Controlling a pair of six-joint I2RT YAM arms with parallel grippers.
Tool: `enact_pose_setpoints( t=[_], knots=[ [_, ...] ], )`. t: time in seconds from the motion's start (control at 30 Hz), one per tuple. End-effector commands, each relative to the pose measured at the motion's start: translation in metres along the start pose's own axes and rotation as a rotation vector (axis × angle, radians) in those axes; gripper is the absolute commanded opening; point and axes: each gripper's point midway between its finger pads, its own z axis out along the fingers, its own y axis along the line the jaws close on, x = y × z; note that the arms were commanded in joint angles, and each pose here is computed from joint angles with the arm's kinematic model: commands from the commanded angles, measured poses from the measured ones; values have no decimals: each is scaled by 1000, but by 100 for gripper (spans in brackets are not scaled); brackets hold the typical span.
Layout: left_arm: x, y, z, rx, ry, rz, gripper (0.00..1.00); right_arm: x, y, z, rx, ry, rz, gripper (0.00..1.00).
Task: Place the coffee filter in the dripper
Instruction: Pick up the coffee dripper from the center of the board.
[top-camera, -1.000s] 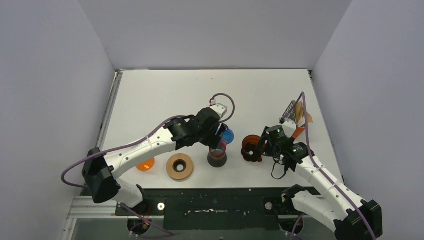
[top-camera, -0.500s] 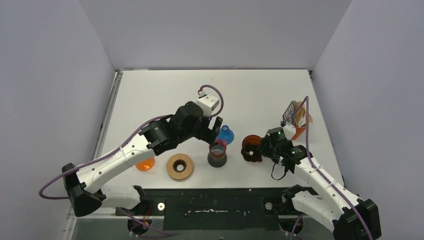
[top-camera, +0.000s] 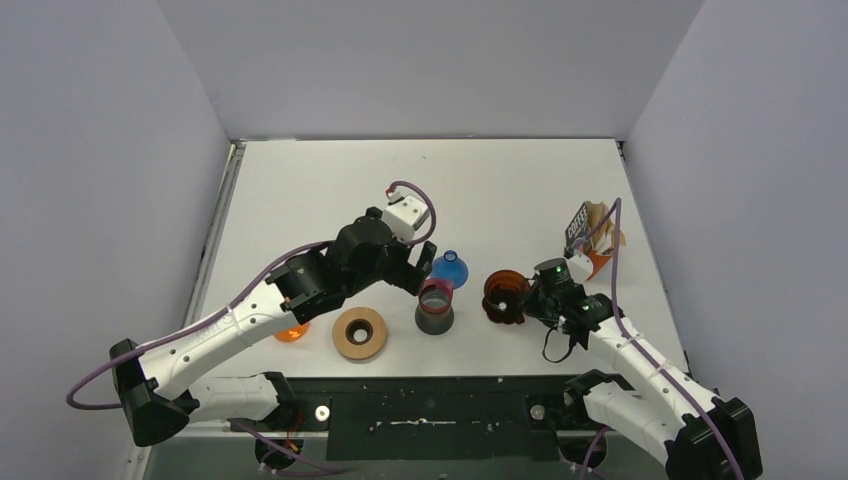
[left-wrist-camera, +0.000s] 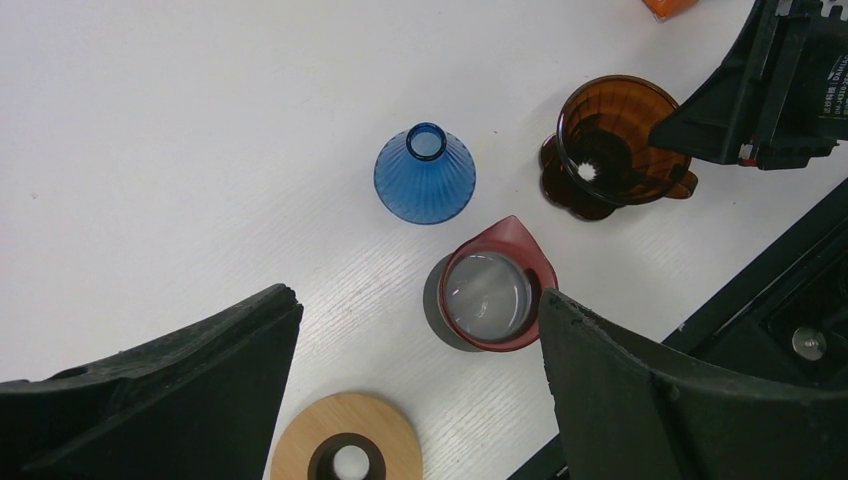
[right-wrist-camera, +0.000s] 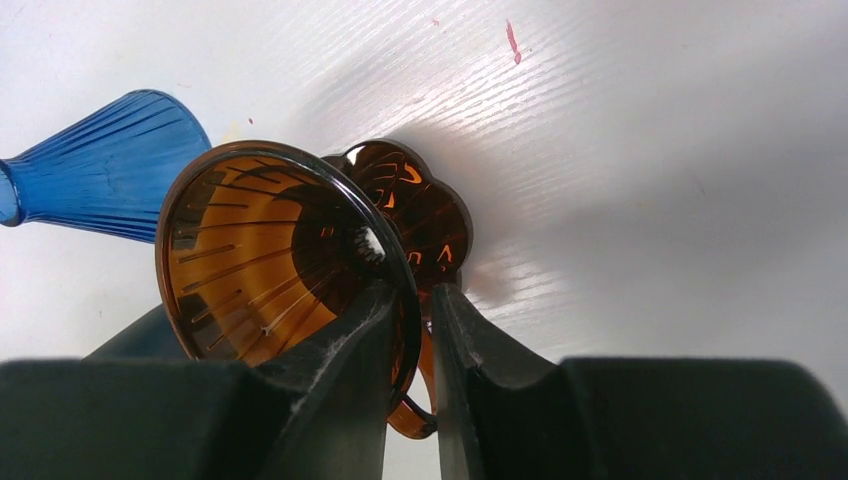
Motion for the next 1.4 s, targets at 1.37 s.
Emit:
enact_pose_setpoints(
  t=[1.37],
  knots=[
    [-29, 75, -30, -213, -242, -178, 88, -110, 110, -117, -360, -253, -198, 0]
  ],
)
